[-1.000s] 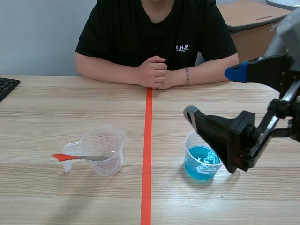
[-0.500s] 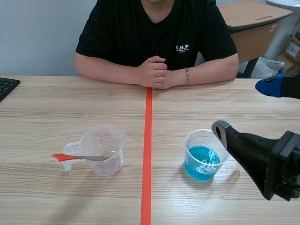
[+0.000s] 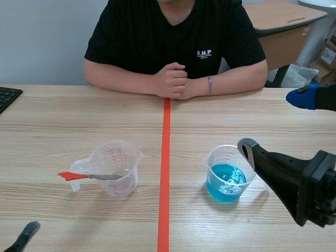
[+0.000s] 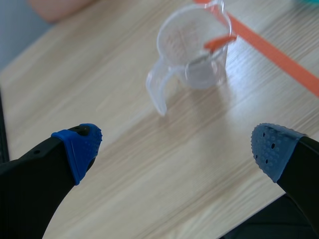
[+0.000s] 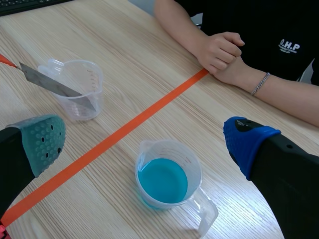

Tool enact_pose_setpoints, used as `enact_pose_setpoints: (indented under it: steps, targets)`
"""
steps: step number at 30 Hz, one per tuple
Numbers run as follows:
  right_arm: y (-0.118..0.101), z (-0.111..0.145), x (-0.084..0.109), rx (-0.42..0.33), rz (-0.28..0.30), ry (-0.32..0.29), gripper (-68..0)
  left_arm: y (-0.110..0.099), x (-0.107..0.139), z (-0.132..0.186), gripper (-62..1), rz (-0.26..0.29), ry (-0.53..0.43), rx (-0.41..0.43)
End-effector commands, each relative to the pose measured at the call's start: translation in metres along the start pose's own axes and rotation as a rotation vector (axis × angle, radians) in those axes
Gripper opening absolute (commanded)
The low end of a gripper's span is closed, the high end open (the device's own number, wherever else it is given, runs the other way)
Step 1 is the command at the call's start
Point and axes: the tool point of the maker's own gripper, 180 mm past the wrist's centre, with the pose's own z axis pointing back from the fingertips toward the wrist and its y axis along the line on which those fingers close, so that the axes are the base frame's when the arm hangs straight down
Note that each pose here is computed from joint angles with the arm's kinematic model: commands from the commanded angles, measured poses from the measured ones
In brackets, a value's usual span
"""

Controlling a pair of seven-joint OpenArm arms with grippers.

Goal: Do the redox reaction experiment.
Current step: 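Return to the home posture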

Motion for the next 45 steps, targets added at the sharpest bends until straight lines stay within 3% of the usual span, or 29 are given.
enact_pose_setpoints:
  steps: [1, 11, 18, 21, 32, 39, 45]
  targets:
    - [-0.002, -0.001, 0.011, -0.003, 0.007, -0.04, 0.4, -0.005, 0.012, 0.0, 1.4, 0.016, -0.043, -0.025]
    - [-0.002, -0.001, 0.01, -0.003, 0.01, -0.035, 0.4, -0.003, 0.079, -0.014, 1.4, -0.022, -0.26, -0.083]
    - [-0.002, -0.001, 0.01, -0.003, 0.01, -0.035, 0.4, -0.038, 0.102, -0.021, 1.4, -0.038, -0.348, -0.225]
    - [-0.002, -0.001, 0.01, -0.003, 0.01, -0.035, 0.4, -0.044, 0.109, -0.023, 1.4, -0.038, -0.37, -0.241]
    - [-0.002, -0.001, 0.01, -0.003, 0.009, -0.035, 0.4, -0.036, 0.119, -0.028, 1.4, -0.036, -0.406, -0.182]
    - [-0.002, -0.001, 0.01, -0.003, 0.009, -0.035, 0.4, -0.019, 0.115, -0.033, 1.4, -0.009, -0.373, -0.09]
    - [-0.002, -0.001, 0.01, -0.003, 0.009, -0.035, 0.4, -0.02, 0.116, -0.032, 1.4, 0.043, -0.38, -0.112]
